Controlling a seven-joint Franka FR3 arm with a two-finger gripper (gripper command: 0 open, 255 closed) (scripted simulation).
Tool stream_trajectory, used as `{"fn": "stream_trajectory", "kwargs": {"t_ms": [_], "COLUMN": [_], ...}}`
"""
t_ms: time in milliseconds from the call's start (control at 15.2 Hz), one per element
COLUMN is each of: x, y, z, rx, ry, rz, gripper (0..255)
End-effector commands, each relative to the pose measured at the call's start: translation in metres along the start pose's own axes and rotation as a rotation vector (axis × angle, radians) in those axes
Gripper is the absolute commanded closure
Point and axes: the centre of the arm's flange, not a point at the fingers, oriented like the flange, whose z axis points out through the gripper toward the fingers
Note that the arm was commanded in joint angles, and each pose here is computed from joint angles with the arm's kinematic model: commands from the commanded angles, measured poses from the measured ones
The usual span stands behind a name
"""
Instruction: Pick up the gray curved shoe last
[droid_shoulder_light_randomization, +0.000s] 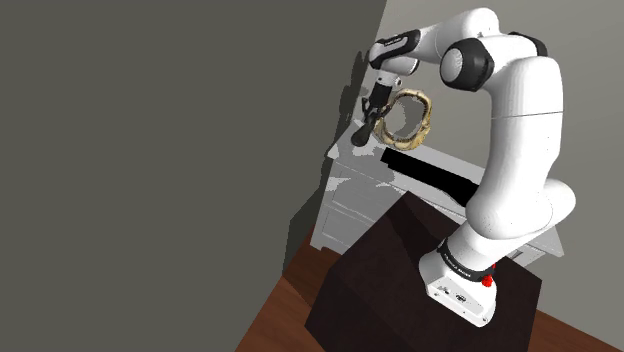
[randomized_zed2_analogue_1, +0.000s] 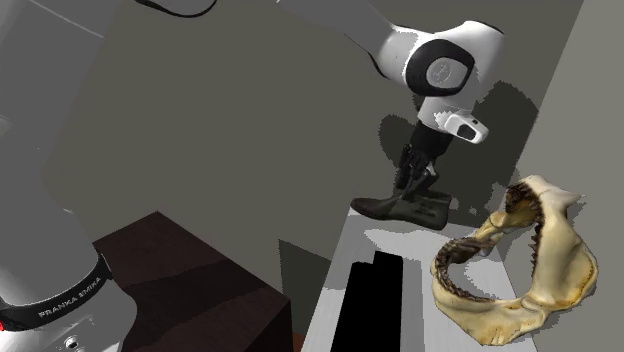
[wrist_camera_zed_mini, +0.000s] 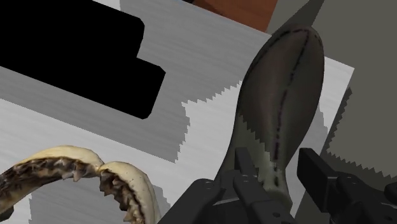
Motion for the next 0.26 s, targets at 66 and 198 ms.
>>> {"fn": "stream_trajectory", "kwargs": {"t_ms": [66,198], "x": [-0.0035,-0.0037], "y": [-0.0014,-0.0014], "z": [-0.0170,-0.0177], "rx": [0.000,0.000], "ry": [0.000,0.000], "rz": [0.000,0.000], "gripper": [255,255]}}
